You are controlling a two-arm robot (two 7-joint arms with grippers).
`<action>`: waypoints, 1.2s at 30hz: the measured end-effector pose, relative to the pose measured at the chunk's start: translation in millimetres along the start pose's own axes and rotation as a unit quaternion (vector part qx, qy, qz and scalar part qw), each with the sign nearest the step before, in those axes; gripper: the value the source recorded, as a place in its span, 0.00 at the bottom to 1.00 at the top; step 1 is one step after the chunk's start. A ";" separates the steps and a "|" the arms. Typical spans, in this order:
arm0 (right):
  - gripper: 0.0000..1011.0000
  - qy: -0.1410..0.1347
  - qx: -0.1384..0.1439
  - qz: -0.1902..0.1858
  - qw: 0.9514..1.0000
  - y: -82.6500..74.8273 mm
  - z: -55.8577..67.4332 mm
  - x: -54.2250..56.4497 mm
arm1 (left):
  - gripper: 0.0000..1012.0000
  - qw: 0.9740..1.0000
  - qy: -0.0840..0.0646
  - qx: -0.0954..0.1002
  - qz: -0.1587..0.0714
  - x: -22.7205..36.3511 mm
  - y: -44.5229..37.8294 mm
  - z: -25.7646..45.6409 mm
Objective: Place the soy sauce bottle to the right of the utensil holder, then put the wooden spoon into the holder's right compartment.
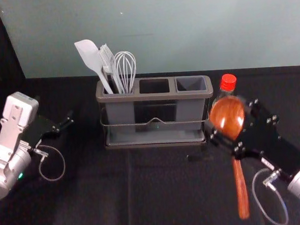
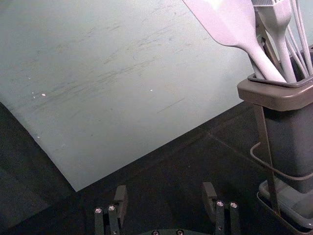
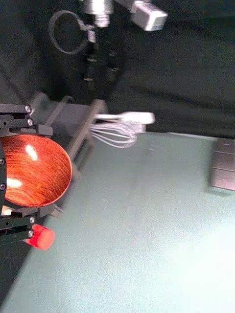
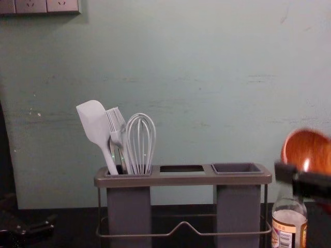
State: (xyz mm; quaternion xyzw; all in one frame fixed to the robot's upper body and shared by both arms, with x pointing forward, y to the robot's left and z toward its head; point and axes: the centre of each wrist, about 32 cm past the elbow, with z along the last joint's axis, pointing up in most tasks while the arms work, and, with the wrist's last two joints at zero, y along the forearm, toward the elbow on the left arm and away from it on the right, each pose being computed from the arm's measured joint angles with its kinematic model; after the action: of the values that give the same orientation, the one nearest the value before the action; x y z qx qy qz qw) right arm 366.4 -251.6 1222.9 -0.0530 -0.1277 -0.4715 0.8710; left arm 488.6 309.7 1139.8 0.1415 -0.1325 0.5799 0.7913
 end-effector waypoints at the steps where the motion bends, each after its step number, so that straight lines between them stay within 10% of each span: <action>1: 0.83 -0.003 0.009 -0.003 1.000 -0.1 0.8 0.1 | 0.99 1.000 0.000 0.000 0.000 0.0 0.0 0.0; 9: 0.83 -0.032 0.122 -0.041 0.991 0.6 3.4 0.2 | 0.99 1.000 0.000 0.000 0.000 0.0 0.0 0.0; 20: 0.83 -0.070 0.276 -0.089 0.954 9.9 -2.6 5.6 | 0.99 1.000 0.000 0.000 0.000 0.0 0.0 0.0; 36: 0.83 -0.113 0.289 -0.024 0.950 42.4 -0.7 47.7 | 0.99 1.000 0.000 0.000 0.000 0.0 0.0 0.0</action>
State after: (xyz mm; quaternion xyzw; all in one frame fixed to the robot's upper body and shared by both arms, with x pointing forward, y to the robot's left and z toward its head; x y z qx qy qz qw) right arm 426.8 -266.9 1236.3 0.1514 -0.3576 -0.4257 0.8173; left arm 488.6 309.7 1139.8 0.1415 -0.1325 0.5799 0.7913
